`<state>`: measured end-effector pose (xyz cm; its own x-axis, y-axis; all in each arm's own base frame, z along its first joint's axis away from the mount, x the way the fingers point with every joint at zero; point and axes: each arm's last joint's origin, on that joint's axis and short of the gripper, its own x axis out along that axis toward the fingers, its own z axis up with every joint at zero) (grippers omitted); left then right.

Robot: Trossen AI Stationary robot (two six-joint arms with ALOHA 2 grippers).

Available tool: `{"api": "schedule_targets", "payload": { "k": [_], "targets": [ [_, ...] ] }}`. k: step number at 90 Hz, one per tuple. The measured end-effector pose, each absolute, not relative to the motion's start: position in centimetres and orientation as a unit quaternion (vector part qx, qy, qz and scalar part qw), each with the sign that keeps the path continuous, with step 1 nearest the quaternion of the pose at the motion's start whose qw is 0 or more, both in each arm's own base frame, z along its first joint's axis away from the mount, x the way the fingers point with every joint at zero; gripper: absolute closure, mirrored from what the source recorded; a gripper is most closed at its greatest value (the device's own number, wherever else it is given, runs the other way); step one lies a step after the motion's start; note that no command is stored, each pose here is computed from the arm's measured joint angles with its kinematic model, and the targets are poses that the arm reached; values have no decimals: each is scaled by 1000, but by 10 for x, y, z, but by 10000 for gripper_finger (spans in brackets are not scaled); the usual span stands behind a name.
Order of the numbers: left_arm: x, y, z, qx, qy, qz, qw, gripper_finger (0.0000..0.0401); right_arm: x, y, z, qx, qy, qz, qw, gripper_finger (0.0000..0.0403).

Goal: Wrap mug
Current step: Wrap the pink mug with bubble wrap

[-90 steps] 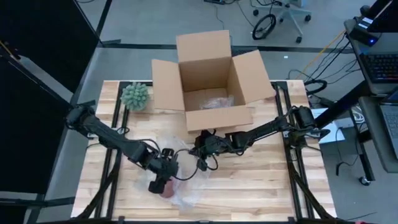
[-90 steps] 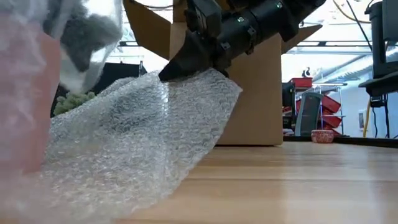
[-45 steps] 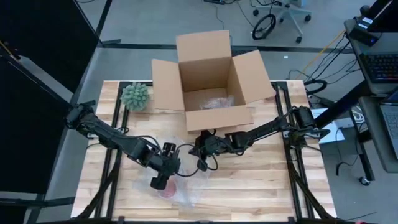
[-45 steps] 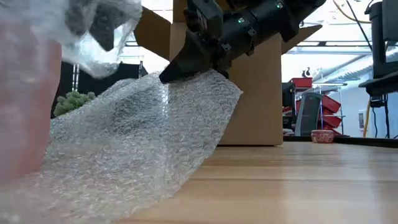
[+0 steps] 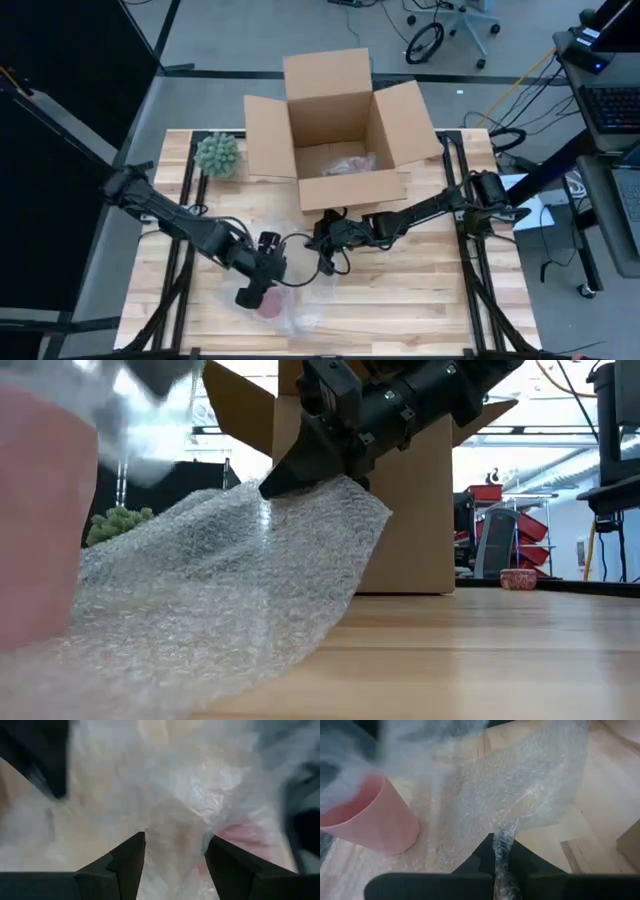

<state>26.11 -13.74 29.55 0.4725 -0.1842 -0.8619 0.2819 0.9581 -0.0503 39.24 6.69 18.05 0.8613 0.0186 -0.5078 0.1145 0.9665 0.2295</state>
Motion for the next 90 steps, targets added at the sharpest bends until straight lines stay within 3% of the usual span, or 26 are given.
{"api": "schedule_targets", "payload": {
  "k": [33, 56, 90],
  "targets": [
    [252, -128, 299, 101, 520, -65, 846, 214, 391, 67, 179, 123, 272, -26, 954, 403],
    [245, -127, 325, 76, 481, -39, 873, 214, 391, 67, 178, 115, 277, -25, 954, 403],
    [242, -177, 262, 1, 503, -121, 856, 214, 390, 66, 176, 112, 286, -26, 951, 403]
  ]
}}
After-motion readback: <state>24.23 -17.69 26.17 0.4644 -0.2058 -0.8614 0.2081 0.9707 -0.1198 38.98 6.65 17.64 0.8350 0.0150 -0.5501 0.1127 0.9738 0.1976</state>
